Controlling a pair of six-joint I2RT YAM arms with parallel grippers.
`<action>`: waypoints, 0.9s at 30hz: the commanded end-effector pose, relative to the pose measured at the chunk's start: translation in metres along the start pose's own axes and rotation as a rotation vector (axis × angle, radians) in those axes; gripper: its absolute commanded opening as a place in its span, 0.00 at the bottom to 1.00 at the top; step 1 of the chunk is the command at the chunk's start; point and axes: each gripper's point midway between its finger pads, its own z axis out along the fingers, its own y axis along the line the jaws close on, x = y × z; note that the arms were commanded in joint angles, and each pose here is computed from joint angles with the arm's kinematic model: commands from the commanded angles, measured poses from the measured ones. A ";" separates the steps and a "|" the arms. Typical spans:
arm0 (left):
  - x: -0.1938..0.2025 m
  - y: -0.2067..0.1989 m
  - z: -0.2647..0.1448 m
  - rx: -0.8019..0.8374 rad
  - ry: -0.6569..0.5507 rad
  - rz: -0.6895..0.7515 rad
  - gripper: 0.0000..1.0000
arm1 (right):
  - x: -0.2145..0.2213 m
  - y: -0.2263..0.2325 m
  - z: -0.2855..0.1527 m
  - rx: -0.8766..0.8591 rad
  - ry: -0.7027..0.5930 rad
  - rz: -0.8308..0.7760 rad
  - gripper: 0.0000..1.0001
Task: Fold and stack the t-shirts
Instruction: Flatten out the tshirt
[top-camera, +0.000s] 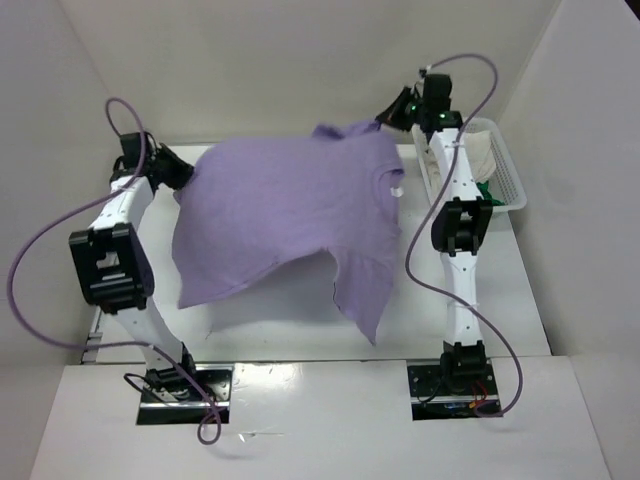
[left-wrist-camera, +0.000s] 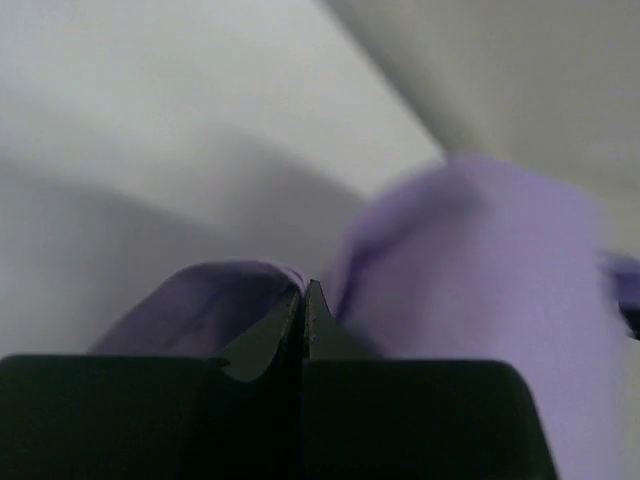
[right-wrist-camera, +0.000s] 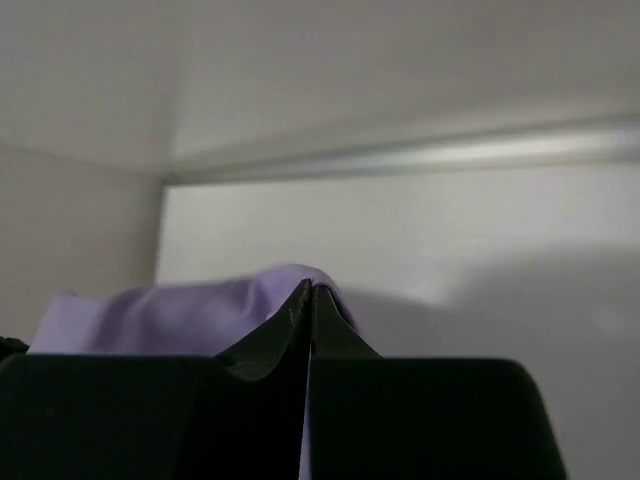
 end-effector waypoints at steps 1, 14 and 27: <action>0.001 -0.015 0.032 0.060 -0.029 0.044 0.00 | -0.028 0.037 -0.021 -0.061 -0.070 -0.087 0.00; -0.045 -0.031 0.111 0.051 -0.120 0.079 0.54 | -0.062 0.028 -0.019 -0.038 -0.205 -0.085 0.59; 0.055 0.040 0.013 -0.075 0.019 0.045 0.69 | 0.039 -0.006 -0.082 0.207 0.019 -0.003 0.00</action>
